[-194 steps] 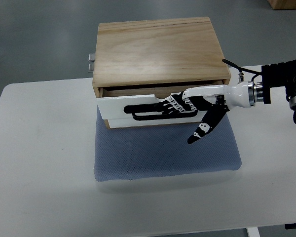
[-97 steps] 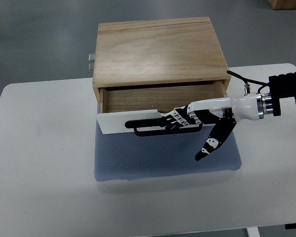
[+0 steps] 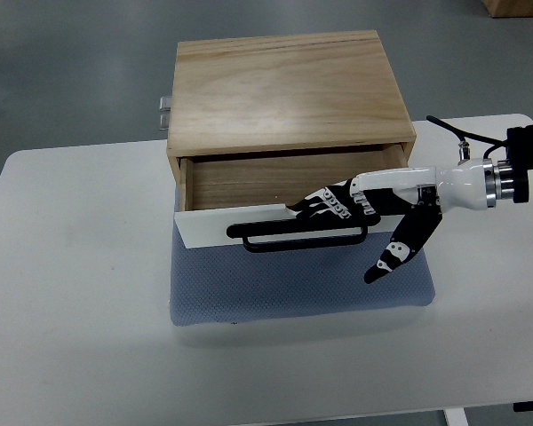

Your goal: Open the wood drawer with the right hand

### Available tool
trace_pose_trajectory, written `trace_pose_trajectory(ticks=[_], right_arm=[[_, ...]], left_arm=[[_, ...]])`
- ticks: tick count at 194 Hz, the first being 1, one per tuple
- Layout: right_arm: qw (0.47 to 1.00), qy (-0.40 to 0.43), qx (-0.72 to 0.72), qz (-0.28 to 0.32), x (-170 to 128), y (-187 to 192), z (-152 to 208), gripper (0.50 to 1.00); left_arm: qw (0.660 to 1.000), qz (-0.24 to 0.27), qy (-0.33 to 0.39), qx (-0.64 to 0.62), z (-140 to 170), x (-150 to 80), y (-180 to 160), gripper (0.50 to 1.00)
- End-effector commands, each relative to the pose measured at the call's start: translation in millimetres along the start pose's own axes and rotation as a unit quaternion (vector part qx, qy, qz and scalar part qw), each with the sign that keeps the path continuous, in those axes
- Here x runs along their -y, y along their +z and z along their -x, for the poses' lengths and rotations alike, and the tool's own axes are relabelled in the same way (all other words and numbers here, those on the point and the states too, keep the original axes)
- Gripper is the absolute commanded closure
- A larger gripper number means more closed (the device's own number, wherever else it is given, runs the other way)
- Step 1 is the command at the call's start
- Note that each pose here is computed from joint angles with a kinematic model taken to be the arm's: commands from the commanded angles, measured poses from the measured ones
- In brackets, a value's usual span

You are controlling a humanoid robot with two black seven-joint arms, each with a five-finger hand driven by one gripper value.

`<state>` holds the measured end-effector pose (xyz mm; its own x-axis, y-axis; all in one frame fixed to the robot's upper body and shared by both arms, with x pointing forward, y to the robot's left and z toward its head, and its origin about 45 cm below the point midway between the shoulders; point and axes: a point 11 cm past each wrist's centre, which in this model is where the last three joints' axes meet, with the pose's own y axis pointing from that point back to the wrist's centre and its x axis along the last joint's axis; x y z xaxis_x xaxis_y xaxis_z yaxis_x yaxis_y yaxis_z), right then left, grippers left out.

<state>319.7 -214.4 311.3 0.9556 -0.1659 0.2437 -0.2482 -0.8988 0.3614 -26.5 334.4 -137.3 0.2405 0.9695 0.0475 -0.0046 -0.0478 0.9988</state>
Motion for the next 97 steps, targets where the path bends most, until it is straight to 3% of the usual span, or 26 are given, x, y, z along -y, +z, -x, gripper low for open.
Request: trace_pose_trajectory(ticks=[1,58,97], right_arm=[[1.000,0.004,-0.005,0.000,-5.4,-3.9,-0.3,0.546],[0.998,0.066,0.000,-0.024,-44.0,-27.8,-24.2,0.546],[0.968,0.228,0.068,-0.074,-114.9,-28.5,-99.1,0.548]], left_arm=[[1.000,0.000,0.000,0.000,0.0,0.0,0.0,0.500],[1.000,0.001,0.000,0.000,-0.2,0.0,0.9,0.500],[1.000,0.000,0.000,0.001,0.0,0.0,0.0,0.500]])
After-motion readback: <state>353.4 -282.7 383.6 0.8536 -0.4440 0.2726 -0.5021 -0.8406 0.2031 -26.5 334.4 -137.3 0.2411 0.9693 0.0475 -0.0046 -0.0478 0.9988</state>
